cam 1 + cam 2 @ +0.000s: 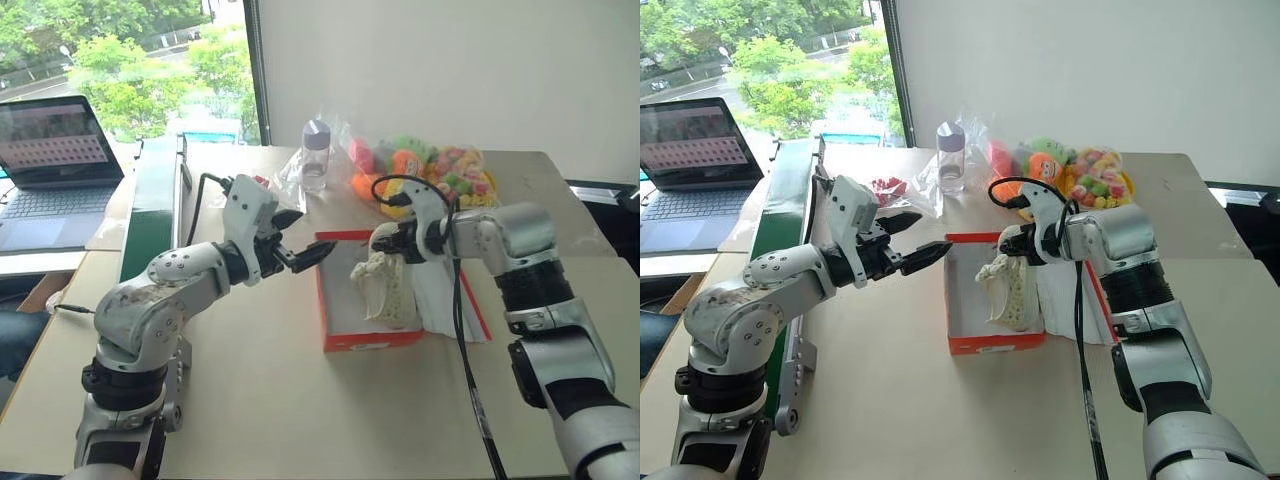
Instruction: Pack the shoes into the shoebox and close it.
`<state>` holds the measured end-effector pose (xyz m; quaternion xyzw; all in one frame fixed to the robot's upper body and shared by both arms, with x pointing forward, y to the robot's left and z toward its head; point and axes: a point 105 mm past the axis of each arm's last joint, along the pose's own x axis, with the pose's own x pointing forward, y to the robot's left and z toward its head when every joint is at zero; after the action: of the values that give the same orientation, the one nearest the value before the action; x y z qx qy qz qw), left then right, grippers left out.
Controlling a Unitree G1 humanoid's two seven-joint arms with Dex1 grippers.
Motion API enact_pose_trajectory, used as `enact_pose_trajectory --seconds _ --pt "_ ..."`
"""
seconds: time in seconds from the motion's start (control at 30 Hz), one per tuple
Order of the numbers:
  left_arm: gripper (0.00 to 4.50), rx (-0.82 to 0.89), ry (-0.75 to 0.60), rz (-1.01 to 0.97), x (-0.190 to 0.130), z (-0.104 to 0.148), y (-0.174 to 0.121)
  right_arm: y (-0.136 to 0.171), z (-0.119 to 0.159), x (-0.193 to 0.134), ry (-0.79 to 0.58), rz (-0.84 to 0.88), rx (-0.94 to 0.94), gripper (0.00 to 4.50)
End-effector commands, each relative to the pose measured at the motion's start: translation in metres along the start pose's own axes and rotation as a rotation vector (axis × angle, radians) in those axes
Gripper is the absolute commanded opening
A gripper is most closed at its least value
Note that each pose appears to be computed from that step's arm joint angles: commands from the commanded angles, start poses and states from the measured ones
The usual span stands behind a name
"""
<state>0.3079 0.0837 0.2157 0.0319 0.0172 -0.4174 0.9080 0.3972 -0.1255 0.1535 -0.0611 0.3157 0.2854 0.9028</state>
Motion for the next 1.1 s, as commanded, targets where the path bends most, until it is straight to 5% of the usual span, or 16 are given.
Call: enact_pose_trajectory --seconds 0.03,0.4,0.53,0.77,1.1 --pt "4.39 0.043 -0.044 0.032 -0.003 0.010 0.003 0.000 0.013 0.001 -0.032 -0.009 -0.090 0.71" --pt "4.39 0.064 -0.050 0.071 -0.008 0.014 0.002 0.013 0.003 0.036 0.016 -0.023 -0.270 0.71" --pt "4.46 0.067 -0.049 0.086 -0.011 0.015 0.004 0.018 0.007 0.035 0.002 -0.007 -0.281 2.28" --pt "4.46 0.075 -0.053 0.082 -0.007 0.017 0.005 0.038 0.061 0.011 -0.153 -0.050 -0.408 4.45" --pt "4.46 0.089 -0.058 0.083 -0.004 0.022 0.012 0.044 0.099 -0.028 -0.283 -0.077 -0.416 4.45"
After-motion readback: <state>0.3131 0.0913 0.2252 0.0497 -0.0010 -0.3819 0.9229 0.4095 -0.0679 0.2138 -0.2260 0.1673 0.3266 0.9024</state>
